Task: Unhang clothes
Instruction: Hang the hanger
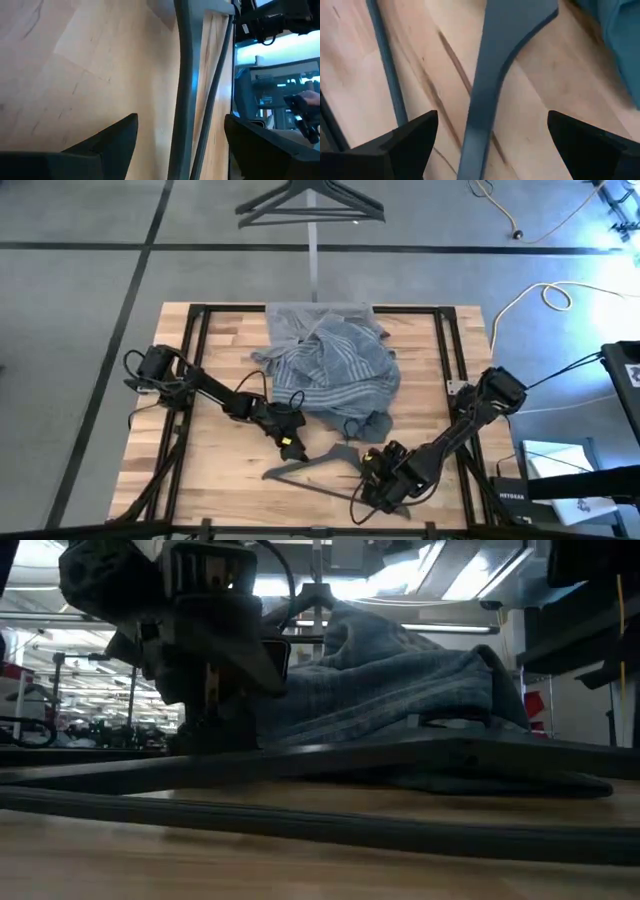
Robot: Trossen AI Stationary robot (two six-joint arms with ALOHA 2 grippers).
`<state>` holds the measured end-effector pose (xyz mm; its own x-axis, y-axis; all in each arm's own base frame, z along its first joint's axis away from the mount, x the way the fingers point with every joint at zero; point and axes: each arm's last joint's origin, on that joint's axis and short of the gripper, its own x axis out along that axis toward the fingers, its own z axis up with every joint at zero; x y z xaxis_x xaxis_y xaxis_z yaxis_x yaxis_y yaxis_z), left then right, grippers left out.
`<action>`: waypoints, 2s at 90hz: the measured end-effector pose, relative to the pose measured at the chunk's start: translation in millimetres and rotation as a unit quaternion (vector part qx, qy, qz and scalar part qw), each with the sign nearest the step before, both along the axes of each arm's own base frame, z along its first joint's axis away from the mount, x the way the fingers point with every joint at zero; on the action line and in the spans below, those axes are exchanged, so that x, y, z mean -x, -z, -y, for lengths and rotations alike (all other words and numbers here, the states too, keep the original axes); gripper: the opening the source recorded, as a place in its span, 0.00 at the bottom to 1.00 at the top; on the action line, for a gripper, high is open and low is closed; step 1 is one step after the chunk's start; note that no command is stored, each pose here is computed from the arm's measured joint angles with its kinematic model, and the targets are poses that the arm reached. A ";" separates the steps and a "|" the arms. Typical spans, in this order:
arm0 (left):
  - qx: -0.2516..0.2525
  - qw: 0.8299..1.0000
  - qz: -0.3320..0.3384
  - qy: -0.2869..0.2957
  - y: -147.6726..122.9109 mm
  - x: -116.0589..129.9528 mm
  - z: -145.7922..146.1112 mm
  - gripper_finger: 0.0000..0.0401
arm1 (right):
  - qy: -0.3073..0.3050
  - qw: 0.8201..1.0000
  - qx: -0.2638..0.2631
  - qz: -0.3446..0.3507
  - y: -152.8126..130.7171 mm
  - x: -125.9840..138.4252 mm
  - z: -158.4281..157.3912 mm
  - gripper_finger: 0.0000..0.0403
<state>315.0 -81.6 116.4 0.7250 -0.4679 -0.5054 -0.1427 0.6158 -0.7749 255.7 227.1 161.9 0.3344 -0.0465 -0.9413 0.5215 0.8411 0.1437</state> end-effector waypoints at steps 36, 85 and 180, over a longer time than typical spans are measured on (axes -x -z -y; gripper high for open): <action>-0.007 1.000 0.006 0.009 -0.4 0.1 1.5 0.69 | -0.019 0.996 -0.031 -0.079 23.6 -15.2 12.0 0.62; 0.056 0.996 0.052 0.037 -14.2 -3.4 10.2 0.69 | -0.060 0.996 -0.035 -0.058 8.8 -24.2 4.4 0.19; 0.077 0.994 0.039 0.067 -14.3 0.8 22.5 0.69 | -0.119 0.983 -0.014 -0.139 -44.1 -8.4 -20.0 0.18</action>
